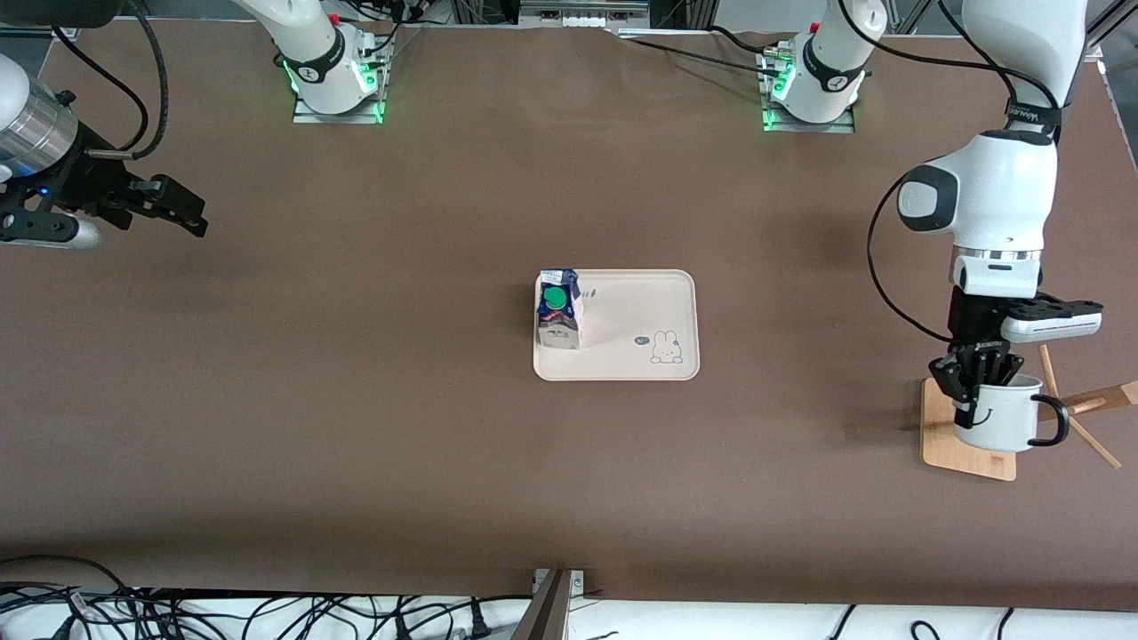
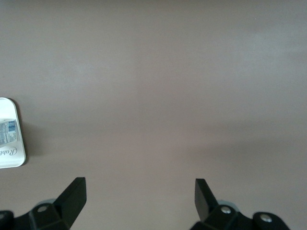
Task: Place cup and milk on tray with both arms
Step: 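Lift the mug off the mug tree with the left gripper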
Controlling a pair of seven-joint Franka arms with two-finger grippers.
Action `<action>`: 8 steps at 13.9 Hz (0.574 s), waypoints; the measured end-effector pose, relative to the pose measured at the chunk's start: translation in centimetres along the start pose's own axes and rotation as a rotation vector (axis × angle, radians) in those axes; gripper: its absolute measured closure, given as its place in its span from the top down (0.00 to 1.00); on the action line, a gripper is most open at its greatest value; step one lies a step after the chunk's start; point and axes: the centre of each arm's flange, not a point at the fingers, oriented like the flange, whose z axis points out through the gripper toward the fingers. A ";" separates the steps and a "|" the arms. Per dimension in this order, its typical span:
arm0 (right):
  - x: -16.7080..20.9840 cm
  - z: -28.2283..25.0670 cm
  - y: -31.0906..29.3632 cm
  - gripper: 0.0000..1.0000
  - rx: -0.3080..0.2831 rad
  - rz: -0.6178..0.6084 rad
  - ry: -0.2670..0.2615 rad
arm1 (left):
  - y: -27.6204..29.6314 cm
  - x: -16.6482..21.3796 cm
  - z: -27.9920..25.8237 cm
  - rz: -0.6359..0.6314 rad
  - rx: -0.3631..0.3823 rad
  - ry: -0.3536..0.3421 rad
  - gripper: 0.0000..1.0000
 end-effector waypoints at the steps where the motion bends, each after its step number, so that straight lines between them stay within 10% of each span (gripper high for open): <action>1: 0.0 0.0 0.0 1.00 0.000 0.000 0.000 | 1.2 0.1 -0.3 0.006 -0.017 -0.060 0.05; 8: 0.1 -0.1 0.0 1.00 0.001 0.000 0.007 | 7.7 0.5 -2.7 0.062 -0.077 -0.604 0.05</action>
